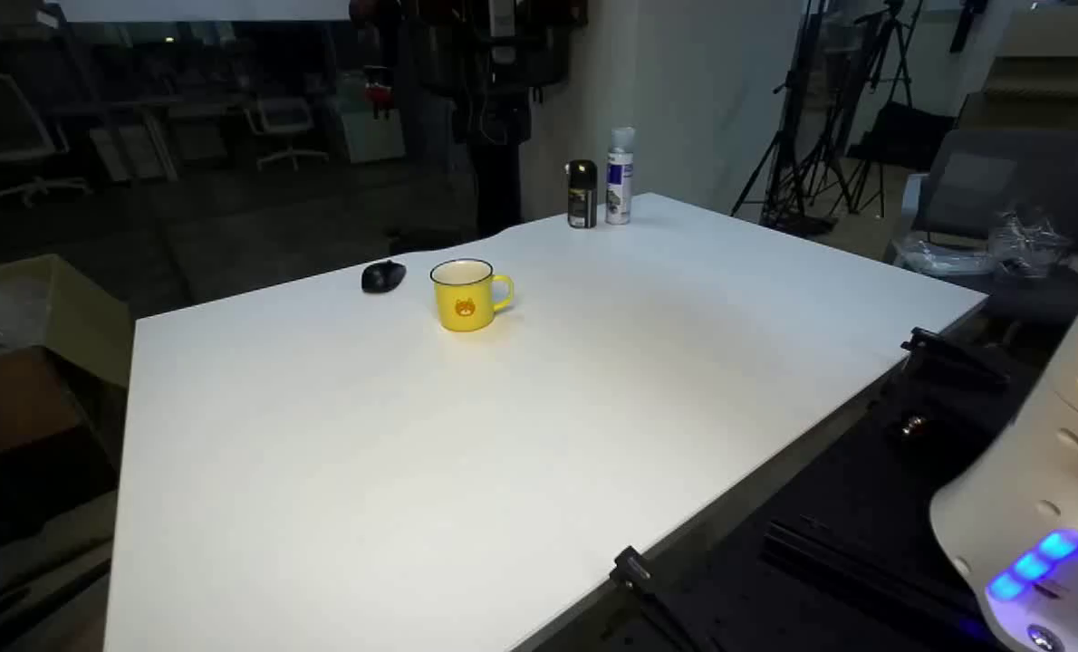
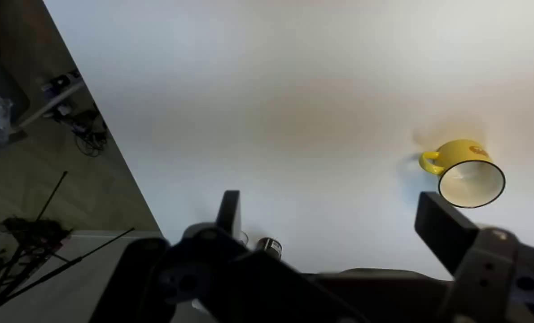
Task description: Move the mug forward.
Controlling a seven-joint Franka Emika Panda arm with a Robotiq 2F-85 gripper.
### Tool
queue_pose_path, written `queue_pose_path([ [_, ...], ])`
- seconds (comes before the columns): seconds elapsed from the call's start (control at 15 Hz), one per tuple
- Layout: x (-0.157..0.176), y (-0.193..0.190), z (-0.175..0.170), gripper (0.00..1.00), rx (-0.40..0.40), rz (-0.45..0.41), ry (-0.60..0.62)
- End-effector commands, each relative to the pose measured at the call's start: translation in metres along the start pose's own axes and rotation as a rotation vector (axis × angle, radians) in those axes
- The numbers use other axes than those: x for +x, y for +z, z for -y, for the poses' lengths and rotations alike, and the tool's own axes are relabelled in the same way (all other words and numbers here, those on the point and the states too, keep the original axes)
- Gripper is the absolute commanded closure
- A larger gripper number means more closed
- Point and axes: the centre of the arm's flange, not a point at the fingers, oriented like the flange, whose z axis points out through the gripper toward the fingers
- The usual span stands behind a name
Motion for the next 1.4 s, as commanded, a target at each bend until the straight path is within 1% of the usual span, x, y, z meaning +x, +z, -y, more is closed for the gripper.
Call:
queue_pose_path([
  [0.0, 0.000, 0.000, 0.000, 0.00, 0.000, 0.000, 0.000],
  [0.93, 0.000, -0.001, 0.000, 0.00, 0.001, -0.005, 0.001],
  [1.0, 0.005, 0.002, 0.001, 0.00, 0.010, -0.007, 0.039],
  [1.13, 0.014, 0.011, 0.004, 0.00, 0.042, 0.020, 0.057],
  [1.2, 0.019, 0.016, 0.006, 0.00, 0.070, 0.035, 0.043],
  [1.33, 0.028, 0.031, 0.017, 0.00, 0.171, 0.075, -0.067],
])
